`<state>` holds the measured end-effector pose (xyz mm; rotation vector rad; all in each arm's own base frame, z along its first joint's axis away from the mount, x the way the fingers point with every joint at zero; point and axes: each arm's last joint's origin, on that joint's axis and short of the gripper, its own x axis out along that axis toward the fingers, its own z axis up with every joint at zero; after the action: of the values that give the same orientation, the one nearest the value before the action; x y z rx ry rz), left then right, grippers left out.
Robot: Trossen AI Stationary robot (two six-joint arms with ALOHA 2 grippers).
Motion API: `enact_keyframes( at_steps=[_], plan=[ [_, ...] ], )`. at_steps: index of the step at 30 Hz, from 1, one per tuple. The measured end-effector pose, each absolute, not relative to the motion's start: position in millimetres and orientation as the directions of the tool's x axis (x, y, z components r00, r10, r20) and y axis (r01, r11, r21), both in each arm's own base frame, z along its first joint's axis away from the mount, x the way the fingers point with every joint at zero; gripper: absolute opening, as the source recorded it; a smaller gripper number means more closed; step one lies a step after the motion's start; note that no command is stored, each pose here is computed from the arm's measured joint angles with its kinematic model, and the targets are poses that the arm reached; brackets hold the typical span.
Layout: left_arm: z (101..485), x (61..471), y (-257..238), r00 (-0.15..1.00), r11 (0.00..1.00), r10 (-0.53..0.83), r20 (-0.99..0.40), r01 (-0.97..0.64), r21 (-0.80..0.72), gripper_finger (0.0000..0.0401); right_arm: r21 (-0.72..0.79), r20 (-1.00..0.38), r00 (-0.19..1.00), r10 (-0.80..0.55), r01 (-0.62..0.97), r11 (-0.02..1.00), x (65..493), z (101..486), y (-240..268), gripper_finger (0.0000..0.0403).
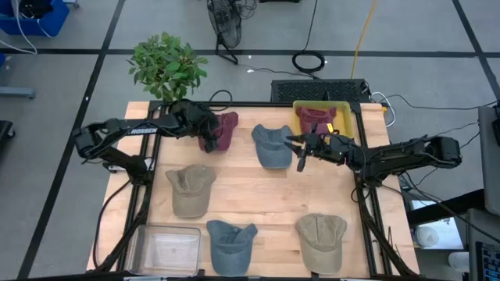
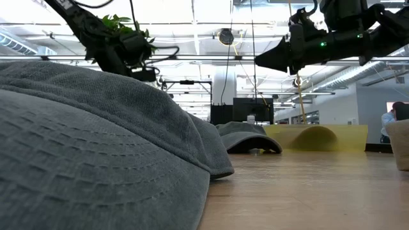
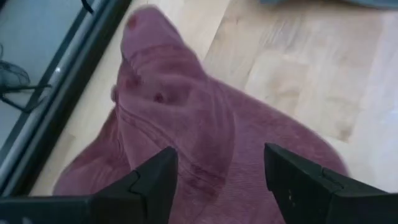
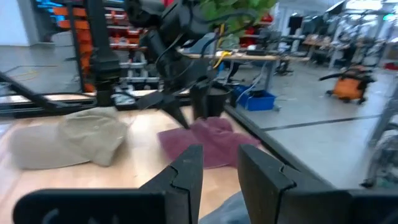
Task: Pick & Place hat
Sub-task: Put the pale red cap into the yellow bin
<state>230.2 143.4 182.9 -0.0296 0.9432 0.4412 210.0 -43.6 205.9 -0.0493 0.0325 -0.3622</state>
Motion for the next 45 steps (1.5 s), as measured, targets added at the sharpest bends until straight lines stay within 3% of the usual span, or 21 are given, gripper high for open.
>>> enact_keyframes(
  at_steps=[8,13,25,36,45],
  plan=[
    [184,231,156,0.513,0.874,0.436,-0.740,-0.437,0.212,0.0244,-0.069,-0.014,0.909,-0.418,0.416,0.907,206,207,-58,0.0084],
    [180,230,160,0.440,0.834,0.507,-0.742,-0.469,0.292,0.0244,-0.068,-0.013,0.907,-0.421,0.419,0.905,206,207,-59,0.0084],
    [161,240,166,0.438,0.837,0.490,-0.753,-0.478,0.266,0.0244,-0.037,-0.016,0.920,-0.392,0.391,0.920,207,207,-58,0.0084],
    [190,231,161,0.613,0.907,0.366,-0.701,-0.404,0.120,0.0244,-0.046,-0.038,0.920,-0.391,0.389,0.920,207,205,-57,0.0084],
    [174,230,161,0.530,0.915,0.343,-0.776,-0.375,0.148,0.0244,-0.045,-0.038,0.919,-0.392,0.390,0.920,207,205,-57,0.0084]
  ],
)
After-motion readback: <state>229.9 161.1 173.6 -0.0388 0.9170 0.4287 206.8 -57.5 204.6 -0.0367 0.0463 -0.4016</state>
